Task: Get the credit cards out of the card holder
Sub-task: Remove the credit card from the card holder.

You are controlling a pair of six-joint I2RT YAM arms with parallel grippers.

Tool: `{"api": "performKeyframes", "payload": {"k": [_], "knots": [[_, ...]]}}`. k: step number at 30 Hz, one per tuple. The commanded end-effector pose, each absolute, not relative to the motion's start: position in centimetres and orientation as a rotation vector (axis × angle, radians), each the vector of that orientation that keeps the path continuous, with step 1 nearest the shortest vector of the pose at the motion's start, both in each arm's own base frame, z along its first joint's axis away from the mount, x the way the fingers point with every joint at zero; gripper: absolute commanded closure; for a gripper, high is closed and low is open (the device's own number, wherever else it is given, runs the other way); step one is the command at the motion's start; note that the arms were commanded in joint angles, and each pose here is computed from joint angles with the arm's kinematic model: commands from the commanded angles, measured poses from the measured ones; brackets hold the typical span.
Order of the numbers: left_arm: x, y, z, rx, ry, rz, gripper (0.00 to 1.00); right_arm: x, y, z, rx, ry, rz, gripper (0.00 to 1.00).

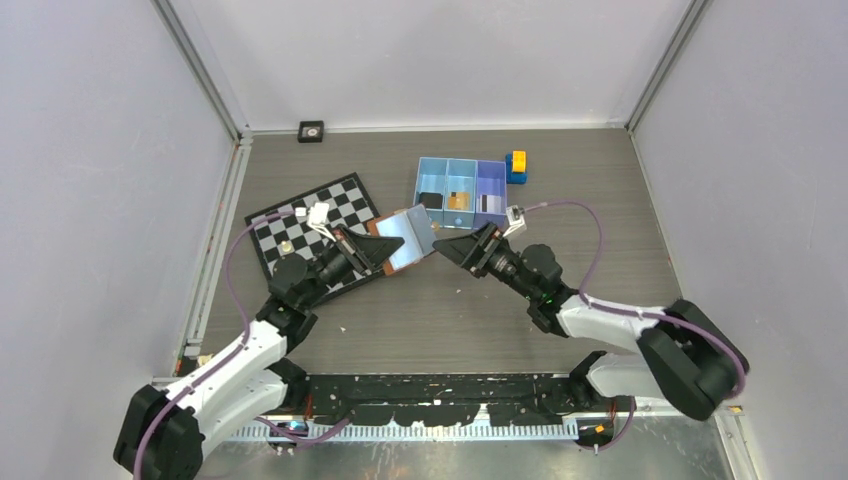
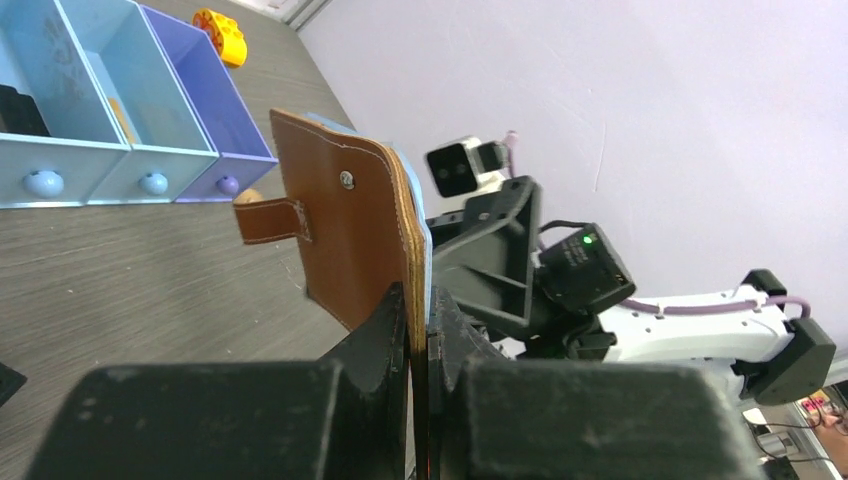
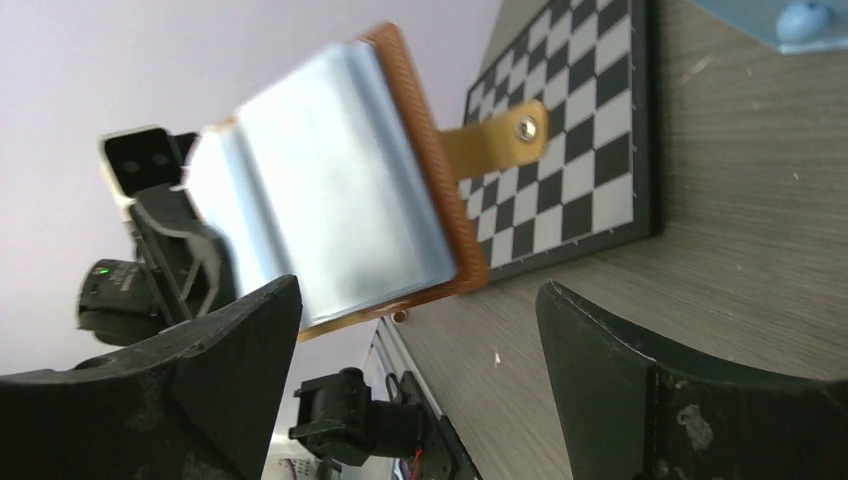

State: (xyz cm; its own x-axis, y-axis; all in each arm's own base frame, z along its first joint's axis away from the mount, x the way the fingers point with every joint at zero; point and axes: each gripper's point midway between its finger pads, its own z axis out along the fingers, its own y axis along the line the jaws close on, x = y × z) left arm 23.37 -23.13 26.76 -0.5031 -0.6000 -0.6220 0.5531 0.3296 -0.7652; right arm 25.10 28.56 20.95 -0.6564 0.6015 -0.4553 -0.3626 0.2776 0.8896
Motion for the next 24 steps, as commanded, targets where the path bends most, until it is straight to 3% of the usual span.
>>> {"api": "performKeyframes", "payload": {"k": [1, 9, 24], "knots": [[22.8, -23.7, 29.5, 0.023, 1.431, -1.477, 1.00, 25.3, 30.3, 22.6, 0.221, 1.636, 1.666, 0.08], [23.1, -23.6, 29.1, -0.008, 1.388, -1.503, 1.00, 24.8, 30.3, 23.6, 0.302, 1.521, 1.838, 0.08], [23.7, -24.3, 27.6, -0.032, 1.452, -1.525, 1.00, 24.1, 28.4, 25.1, 0.315, 1.437, 1.771, 0.08]]}}
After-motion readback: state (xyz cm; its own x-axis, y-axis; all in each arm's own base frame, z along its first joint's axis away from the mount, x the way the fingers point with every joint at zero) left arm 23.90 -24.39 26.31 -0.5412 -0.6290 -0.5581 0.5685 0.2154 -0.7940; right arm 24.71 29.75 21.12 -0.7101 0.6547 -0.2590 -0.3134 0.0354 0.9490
